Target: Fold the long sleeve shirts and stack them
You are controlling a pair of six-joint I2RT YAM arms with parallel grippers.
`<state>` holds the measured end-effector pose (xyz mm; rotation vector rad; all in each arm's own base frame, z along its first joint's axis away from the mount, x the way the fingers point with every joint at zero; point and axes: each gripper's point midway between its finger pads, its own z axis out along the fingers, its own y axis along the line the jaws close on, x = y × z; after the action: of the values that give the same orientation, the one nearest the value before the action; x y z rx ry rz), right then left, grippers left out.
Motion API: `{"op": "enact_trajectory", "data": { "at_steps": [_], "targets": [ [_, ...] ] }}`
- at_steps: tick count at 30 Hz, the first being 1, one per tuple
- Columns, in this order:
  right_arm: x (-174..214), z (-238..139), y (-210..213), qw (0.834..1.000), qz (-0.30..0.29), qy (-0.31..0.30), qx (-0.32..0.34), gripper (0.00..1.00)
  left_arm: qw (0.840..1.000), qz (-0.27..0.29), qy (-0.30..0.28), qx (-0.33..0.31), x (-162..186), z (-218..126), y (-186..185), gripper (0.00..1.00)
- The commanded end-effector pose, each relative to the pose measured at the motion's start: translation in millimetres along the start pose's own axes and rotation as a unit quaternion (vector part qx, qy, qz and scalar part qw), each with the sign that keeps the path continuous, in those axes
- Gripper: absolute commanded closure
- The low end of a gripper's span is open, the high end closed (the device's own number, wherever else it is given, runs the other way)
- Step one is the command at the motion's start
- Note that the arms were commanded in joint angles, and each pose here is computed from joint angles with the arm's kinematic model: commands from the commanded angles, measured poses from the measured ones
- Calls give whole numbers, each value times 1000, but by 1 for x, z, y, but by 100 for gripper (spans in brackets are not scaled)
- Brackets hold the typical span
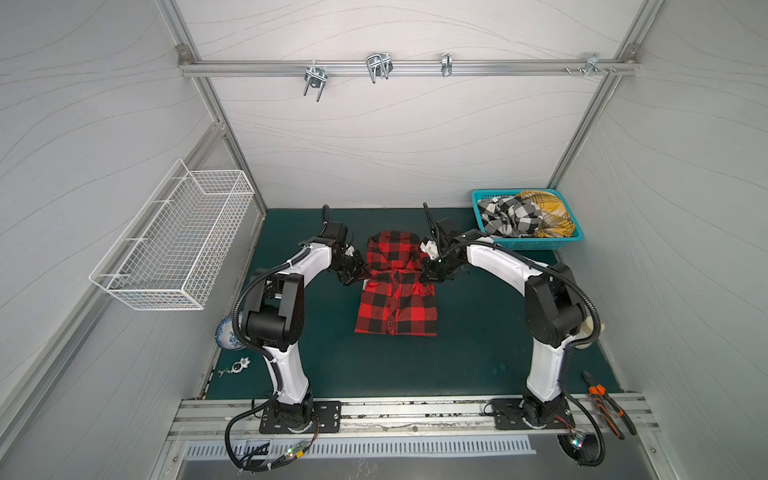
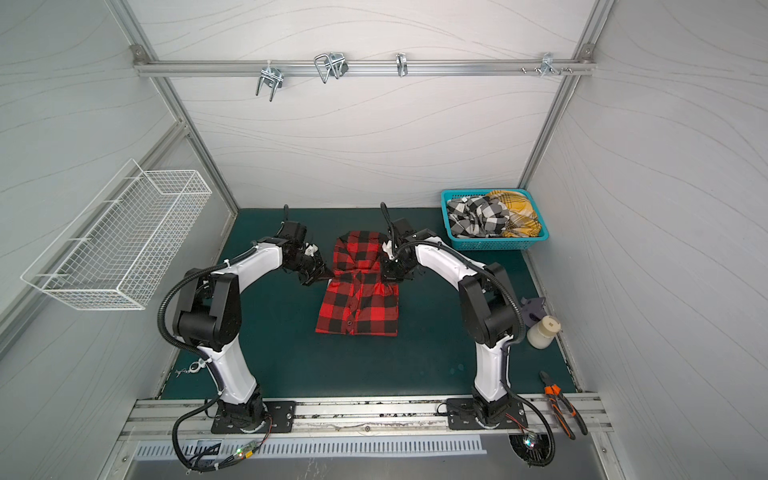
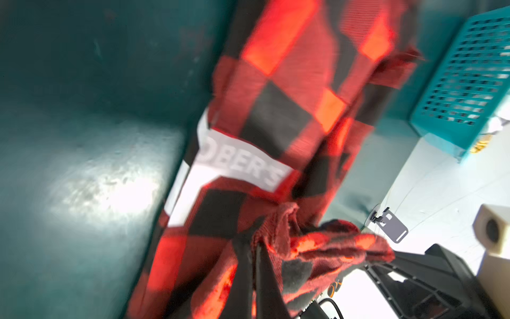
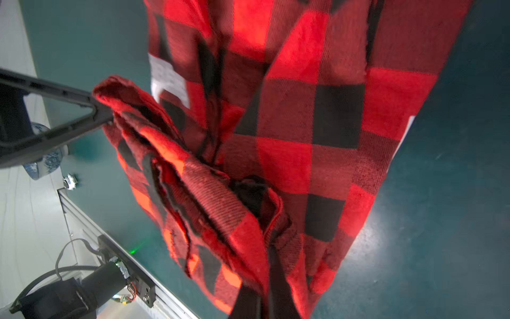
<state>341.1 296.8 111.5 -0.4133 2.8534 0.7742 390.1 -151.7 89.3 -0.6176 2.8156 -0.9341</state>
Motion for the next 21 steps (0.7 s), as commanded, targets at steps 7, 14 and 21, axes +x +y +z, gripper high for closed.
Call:
{"op": "enact_trajectory", "data": {
  "at_steps": [7, 14, 21],
  "targets": [
    [-43, 38, -33, 998, -9, 8, 55, 94, 998, 1, -38, -44, -39, 25, 12, 100],
    [-81, 20, -54, 996, 15, -28, 82, 23, 992, 1, -85, -92, -66, 8, 10, 76],
    [-70, -30, -32, 996, -5, -43, 79, 19, 980, 50, -135, -139, -35, -46, -28, 60]
  ]
}}
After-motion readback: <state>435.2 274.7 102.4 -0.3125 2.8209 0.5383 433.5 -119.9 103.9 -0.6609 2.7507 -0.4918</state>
